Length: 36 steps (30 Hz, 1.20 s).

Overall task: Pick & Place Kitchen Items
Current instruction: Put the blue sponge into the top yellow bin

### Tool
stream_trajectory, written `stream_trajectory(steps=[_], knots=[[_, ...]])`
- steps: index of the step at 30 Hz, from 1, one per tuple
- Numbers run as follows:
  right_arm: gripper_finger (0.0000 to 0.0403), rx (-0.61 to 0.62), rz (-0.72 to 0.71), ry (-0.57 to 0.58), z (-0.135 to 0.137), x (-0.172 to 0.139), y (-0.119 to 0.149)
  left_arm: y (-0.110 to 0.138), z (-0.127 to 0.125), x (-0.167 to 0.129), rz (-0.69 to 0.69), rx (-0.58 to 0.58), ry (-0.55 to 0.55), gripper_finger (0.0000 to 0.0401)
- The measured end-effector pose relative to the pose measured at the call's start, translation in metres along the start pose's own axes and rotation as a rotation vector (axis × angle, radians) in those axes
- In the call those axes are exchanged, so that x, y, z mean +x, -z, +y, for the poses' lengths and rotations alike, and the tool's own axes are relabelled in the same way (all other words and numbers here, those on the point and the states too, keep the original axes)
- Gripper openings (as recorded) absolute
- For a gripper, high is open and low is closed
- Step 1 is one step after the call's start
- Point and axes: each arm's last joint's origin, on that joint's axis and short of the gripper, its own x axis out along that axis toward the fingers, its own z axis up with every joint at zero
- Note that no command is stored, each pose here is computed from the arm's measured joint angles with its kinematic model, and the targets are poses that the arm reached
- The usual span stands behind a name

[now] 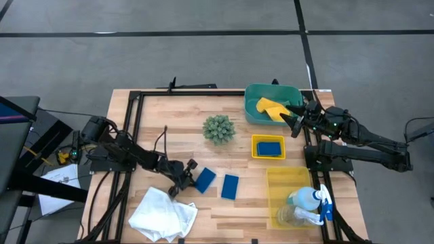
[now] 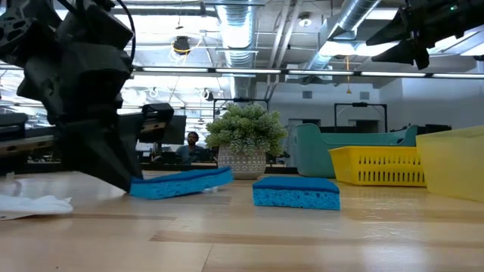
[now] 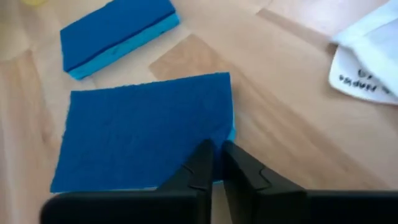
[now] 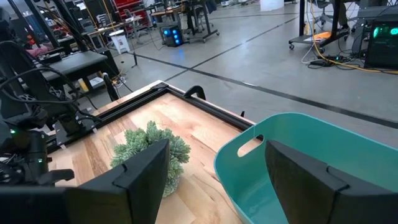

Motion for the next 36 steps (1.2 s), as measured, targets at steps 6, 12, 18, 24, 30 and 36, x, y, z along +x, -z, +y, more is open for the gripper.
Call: stream_trajectory(steps=[6,12,18,24,30,36], knots=[[0.0255,0.0,-0.001,-0.001,0.0,0.0,0.0,0.002,0.004,-0.001,0.008,0.034,-0.012,0.0008],[0.0255,-0.022,0.001,-0.081,0.003,0.0,-0.001,-0.002,0.006,-0.009,0.014,0.067,-0.027,0.0006],[0.0255,-0.09,-0.029,-0.304,0.011,-0.002,-0.007,-0.018,0.01,-0.035,-0.049,0.087,0.006,0.0005],[0.0255,-0.171,-0.027,-0.416,0.018,-0.004,-0.006,-0.03,0.013,-0.061,-0.14,0.109,0.051,0.0003],[0.0255,-0.24,-0.068,-0.49,0.025,-0.007,-0.007,-0.037,0.017,-0.081,-0.189,0.182,0.019,0.0003],[0.0255,-0.319,-0.104,-0.56,0.033,-0.008,-0.008,-0.038,0.029,-0.092,-0.236,0.234,-0.031,0.0002]])
